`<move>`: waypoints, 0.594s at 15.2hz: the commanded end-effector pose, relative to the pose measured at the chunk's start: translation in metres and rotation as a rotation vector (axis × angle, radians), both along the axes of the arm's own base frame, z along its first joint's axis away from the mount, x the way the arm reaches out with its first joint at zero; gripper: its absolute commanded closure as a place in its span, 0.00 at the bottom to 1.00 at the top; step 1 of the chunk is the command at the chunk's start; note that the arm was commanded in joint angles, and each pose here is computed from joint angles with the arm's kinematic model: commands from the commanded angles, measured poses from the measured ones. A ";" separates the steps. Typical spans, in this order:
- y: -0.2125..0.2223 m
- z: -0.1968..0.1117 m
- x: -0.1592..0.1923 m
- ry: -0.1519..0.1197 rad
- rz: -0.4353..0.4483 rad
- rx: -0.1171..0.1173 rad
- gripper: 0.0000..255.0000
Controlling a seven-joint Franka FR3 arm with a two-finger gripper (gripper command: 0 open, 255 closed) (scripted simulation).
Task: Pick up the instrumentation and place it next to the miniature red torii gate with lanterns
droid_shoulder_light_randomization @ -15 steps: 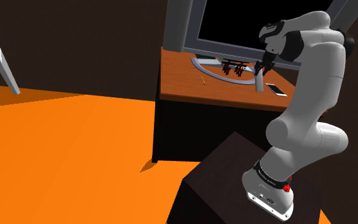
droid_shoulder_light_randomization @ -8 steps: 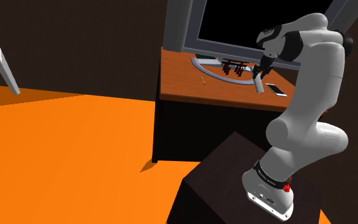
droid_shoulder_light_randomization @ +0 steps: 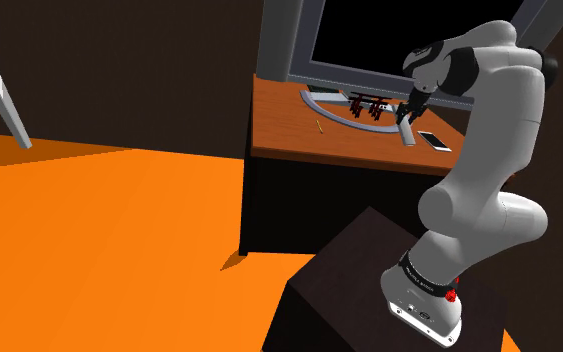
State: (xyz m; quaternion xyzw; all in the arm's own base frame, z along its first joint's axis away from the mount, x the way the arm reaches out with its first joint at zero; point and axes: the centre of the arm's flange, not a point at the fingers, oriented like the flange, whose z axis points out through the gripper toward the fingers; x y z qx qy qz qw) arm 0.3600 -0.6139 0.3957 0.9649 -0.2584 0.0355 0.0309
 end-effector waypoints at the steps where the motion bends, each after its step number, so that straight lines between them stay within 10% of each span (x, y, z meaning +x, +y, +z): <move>1: -0.001 -0.052 -0.001 0.054 -0.006 0.058 1.00; 7: -0.001 -0.052 -0.001 0.054 -0.006 0.058 1.00; 8: 0.006 -0.055 0.003 0.054 -0.005 0.057 0.00; 9: 0.001 -0.061 -0.008 0.053 -0.005 0.057 0.00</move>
